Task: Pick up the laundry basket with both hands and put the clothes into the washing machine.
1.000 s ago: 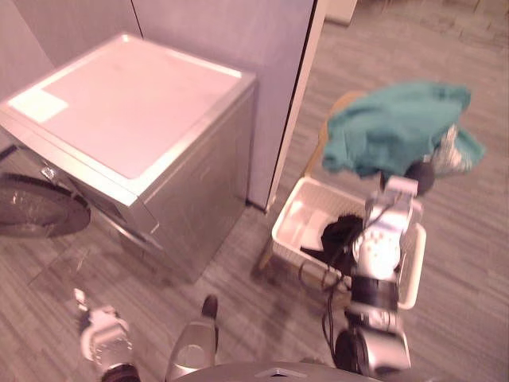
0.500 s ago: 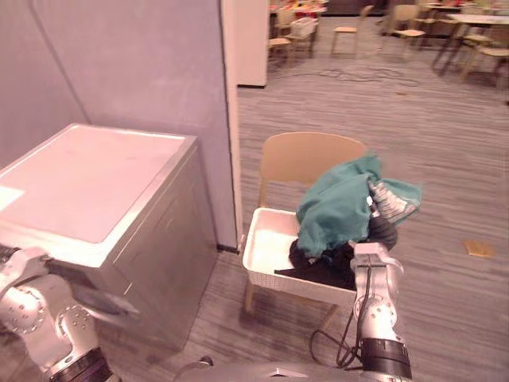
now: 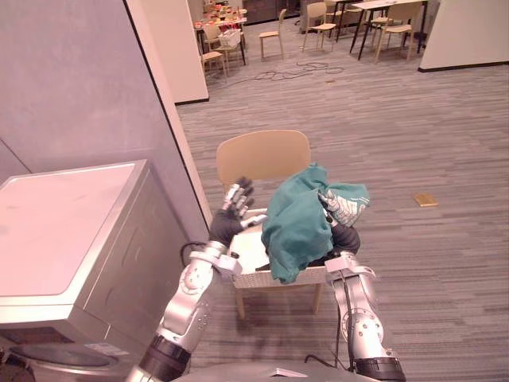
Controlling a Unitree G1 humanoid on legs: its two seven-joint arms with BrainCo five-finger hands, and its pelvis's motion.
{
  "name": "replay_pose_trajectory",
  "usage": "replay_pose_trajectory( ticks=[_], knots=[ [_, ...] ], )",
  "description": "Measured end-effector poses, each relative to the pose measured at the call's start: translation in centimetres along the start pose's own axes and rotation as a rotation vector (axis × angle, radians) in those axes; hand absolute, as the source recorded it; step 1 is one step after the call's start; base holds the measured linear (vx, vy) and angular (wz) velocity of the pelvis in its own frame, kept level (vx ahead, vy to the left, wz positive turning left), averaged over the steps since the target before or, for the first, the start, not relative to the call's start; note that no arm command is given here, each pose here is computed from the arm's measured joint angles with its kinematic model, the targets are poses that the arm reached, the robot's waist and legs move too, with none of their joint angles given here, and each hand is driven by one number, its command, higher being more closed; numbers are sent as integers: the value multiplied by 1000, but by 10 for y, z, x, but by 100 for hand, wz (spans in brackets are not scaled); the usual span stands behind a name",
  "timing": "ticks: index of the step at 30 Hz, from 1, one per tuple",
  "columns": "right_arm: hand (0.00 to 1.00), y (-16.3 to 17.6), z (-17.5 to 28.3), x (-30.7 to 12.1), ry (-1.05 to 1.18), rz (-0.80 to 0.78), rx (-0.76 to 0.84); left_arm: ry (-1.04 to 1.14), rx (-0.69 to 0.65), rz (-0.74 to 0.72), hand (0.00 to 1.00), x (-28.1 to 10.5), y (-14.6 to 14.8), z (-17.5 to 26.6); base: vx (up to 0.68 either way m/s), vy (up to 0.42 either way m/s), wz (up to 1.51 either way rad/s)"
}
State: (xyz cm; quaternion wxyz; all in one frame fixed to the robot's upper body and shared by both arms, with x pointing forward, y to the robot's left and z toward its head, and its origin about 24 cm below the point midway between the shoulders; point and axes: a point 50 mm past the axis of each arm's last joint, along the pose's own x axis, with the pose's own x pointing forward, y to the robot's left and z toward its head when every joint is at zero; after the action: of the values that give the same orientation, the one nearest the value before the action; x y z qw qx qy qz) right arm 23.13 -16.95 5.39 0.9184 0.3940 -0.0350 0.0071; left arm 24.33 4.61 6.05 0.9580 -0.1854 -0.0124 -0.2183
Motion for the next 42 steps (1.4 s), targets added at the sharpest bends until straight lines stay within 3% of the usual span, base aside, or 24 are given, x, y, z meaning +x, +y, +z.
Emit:
replay_pose_trajectory(
  ticks=[5,18,19,42],
  knots=[
    [100,9,2,-8,-2,40,16,33,92,-179,0,24,-24,1,41,9,-15],
    [100,7,10,-15,-29,34,23,81,289,-353,0,42,-56,-8,-11,3,-1],
    [100,6,11,-16,-30,29,21,90,299,-366,100,41,-59,-10,0,0,0],
    [100,-1,10,-23,-29,-27,39,110,394,-371,100,55,-65,-15,-1,0,0]
  ],
)
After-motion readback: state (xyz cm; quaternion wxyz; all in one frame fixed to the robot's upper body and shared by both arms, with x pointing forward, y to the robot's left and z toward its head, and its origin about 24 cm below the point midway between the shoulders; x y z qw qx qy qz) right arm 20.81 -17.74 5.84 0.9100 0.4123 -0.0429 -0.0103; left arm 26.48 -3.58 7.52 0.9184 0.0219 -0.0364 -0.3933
